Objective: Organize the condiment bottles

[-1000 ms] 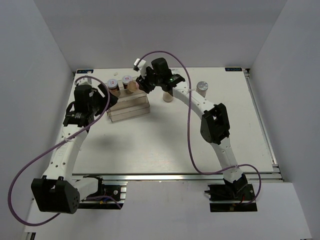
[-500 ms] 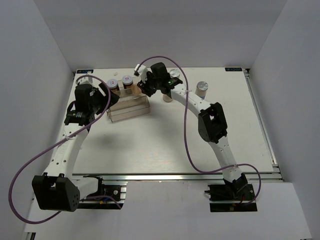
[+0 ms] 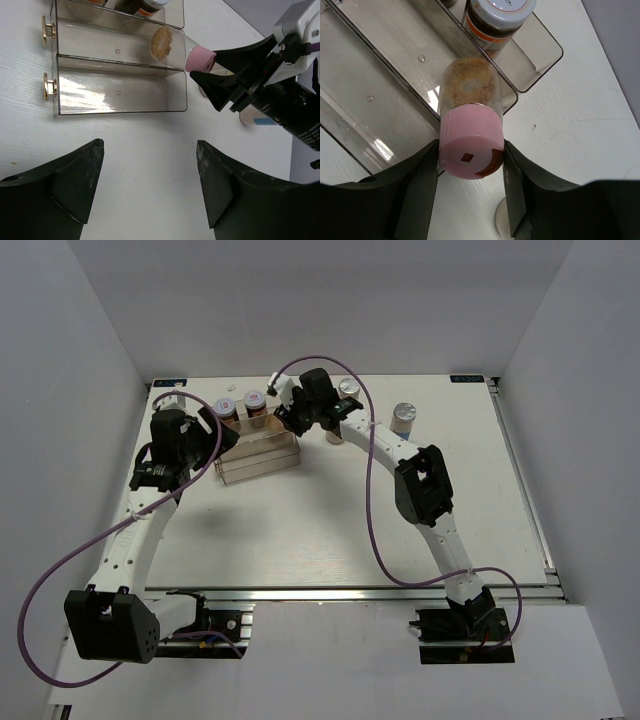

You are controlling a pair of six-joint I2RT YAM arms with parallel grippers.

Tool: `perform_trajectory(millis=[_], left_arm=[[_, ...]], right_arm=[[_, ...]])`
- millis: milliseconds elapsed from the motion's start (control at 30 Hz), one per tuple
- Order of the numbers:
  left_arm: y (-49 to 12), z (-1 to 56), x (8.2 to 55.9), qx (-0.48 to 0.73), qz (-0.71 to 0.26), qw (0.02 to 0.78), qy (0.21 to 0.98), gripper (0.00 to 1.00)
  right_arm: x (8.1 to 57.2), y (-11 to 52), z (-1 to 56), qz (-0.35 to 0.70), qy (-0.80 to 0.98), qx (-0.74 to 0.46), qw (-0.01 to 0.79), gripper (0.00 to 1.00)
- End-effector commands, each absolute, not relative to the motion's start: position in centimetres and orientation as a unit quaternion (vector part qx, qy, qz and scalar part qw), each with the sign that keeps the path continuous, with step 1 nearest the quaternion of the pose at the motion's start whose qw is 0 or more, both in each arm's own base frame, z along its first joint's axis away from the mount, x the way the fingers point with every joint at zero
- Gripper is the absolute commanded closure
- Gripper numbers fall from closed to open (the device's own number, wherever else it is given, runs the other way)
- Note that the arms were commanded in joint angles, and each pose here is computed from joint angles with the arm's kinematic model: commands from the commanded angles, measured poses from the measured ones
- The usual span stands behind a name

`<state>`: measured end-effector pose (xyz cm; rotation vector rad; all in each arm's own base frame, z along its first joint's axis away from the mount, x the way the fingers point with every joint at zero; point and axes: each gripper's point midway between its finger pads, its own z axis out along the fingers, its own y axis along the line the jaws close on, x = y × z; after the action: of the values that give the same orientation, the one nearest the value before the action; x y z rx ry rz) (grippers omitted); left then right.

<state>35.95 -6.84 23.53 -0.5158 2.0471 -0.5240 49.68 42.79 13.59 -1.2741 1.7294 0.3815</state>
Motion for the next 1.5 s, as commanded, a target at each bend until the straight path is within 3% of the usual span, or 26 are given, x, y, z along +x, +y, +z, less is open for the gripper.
perform_trajectory(millis=[0, 33, 133, 367, 633, 767, 800, 867, 900, 933, 967, 1000, 1100, 1133, 1167, 1200, 1233, 1267, 1367, 1467], left_arm=[[-7.2, 24.8, 35.6, -0.203, -0.226, 0.479, 0.823, 0.16], [-7.2, 24.7, 35.6, -0.202, -0.226, 0.478, 0.824, 0.16], [-7.2, 24.8, 35.4, -0.202, -0.226, 0.481, 0.823, 0.16], [-7.1, 24.8, 35.0, -0.204, -0.226, 0.481, 0.822, 0.16], [-7.1, 25.0, 34.9, -0.203, -0.228, 0.483, 0.821, 0.16], [-7.6, 25.7, 35.2, -0.19, -0.24, 0.489, 0.817, 0.19], [-7.8, 26.1, 35.4, -0.183, -0.243, 0.491, 0.816, 0.22], [-8.7, 26.6, 35.6, -0.16, -0.262, 0.491, 0.815, 0.36], [-9.3, 26.9, 35.8, -0.145, -0.27, 0.493, 0.814, 0.53], [-9.9, 27.2, 36.2, -0.134, -0.276, 0.491, 0.815, 0.6], [-10.7, 27.4, 36.4, -0.118, -0.284, 0.49, 0.816, 0.65], [-12.1, 27.6, 36.5, -0.093, -0.289, 0.488, 0.819, 0.68], [-16.7, 27.7, 37.4, -0.029, -0.293, 0.472, 0.831, 0.59], [-18.2, 27.8, 38.7, -0.014, -0.289, 0.468, 0.835, 0.36], [-19.2, 27.2, 39.1, 0.0, -0.274, 0.463, 0.843, 0.27], [-21.1, 27.0, 39.0, 0.021, -0.276, 0.456, 0.846, 0.22], [-22.2, 25.5, 39.9, 0.026, -0.271, 0.441, 0.855, 0.17], [-23.3, 26.1, 40.5, 0.038, -0.277, 0.449, 0.848, 0.17], [-24.9, 23.8, 42.9, 0.056, -0.276, 0.448, 0.848, 0.14], [-26.6, 22.1, 45.0, 0.079, -0.271, 0.446, 0.85, 0.12]], right_arm=[[50.9, 42.8, 14.0, 0.138, 0.693, -0.515, 0.485, 0.6], [50.9, 42.7, 13.9, 0.138, 0.694, -0.516, 0.484, 0.51], [50.7, 42.9, 13.7, 0.137, 0.694, -0.517, 0.483, 0.38], [50.7, 43.0, 14.1, 0.134, 0.692, -0.515, 0.488, 0.25], [50.4, 43.1, 15.6, 0.14, 0.692, -0.505, 0.496, 0.24], [48.2, 43.1, 19.7, 0.18, 0.672, -0.509, 0.508, 0.25], [47.0, 42.8, 19.2, 0.195, 0.673, -0.515, 0.494, 0.26], [45.0, 42.0, 22.3, 0.235, 0.661, -0.514, 0.494, 0.4], [43.3, 42.1, 23.3, 0.27, 0.647, -0.522, 0.485, 0.5], [42.3, 41.1, 22.4, 0.291, 0.662, -0.512, 0.464, 0.74], [40.6, 40.5, 25.3, 0.319, 0.645, -0.511, 0.47, 0.86], [39.7, 39.9, 26.0, 0.333, 0.646, -0.506, 0.465, 0.98], [37.9, 36.1, 27.8, 0.374, 0.673, -0.462, 0.441, 1.0], [37.1, 34.9, 28.7, 0.383, 0.678, -0.451, 0.437, 0.86], [36.3, 34.0, 28.8, 0.403, 0.695, -0.428, 0.414, 0.76], [37.1, 31.9, 29.0, 0.406, 0.711, -0.401, 0.41, 0.58], [36.7, 30.6, 29.1, 0.414, 0.724, -0.381, 0.4, 0.49], [37.3, 28.0, 28.7, 0.426, 0.752, -0.333, 0.377, 0.33], [36.1, 24.1, 27.9, 0.463, 0.77, -0.278, 0.339, 0.17], [35.6, 19.9, 27.3, 0.445, 0.786, -0.252, 0.348, 0.14]])
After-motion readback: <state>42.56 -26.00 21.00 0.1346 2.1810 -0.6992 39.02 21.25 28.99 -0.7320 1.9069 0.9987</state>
